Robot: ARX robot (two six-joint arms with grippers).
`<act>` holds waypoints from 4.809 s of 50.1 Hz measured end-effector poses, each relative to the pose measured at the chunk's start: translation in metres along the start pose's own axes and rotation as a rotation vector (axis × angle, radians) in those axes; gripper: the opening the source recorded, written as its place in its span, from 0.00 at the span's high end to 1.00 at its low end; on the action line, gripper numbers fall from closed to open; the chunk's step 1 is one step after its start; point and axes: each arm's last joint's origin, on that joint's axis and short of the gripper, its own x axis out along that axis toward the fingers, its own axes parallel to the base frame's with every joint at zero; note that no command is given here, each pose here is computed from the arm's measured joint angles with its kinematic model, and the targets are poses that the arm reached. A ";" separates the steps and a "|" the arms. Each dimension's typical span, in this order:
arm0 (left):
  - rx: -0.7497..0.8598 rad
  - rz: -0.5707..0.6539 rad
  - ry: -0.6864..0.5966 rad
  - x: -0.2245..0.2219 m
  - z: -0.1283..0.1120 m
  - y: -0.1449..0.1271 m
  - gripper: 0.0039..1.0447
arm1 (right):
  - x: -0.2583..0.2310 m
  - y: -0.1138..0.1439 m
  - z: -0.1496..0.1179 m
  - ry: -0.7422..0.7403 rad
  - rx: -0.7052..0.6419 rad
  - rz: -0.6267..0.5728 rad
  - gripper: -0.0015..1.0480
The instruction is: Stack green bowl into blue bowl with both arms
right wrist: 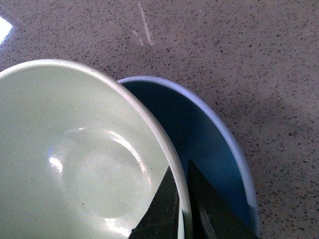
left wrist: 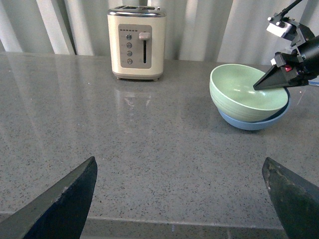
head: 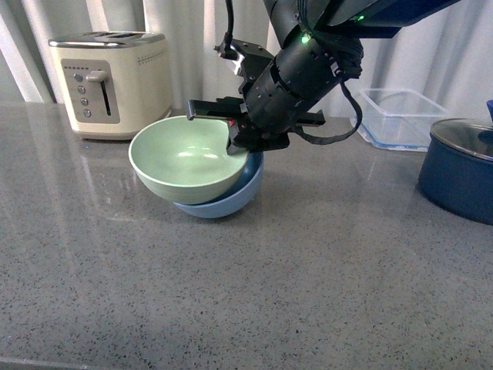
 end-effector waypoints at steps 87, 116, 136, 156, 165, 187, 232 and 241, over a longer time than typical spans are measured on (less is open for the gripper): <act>0.000 0.000 0.000 0.000 0.000 0.000 0.06 | -0.279 -0.116 -0.192 -0.200 0.392 -0.424 0.10; 0.000 0.001 0.000 0.000 0.000 0.000 0.06 | -0.278 -0.062 -0.261 -0.789 -0.006 -0.598 0.74; 0.000 0.000 0.000 0.000 0.000 0.000 0.06 | -0.267 -0.039 -0.287 -0.787 0.000 -0.602 0.99; 0.000 0.000 0.000 0.000 0.000 0.000 0.06 | -0.260 -0.027 -0.305 -0.799 -0.006 -0.587 0.99; 0.000 0.001 0.000 0.000 0.000 0.000 0.06 | -0.264 -0.024 -0.308 -0.804 -0.008 -0.587 0.99; 0.000 0.001 0.000 0.000 0.000 0.000 0.06 | -0.271 -0.016 -0.321 -0.799 -0.007 -0.587 0.99; 0.000 0.000 0.000 0.000 0.000 0.000 0.06 | -0.271 -0.016 -0.322 -0.797 -0.006 -0.586 0.10; 0.000 0.000 0.000 0.000 0.000 0.000 0.06 | -0.271 -0.016 -0.322 -0.797 -0.006 -0.586 0.10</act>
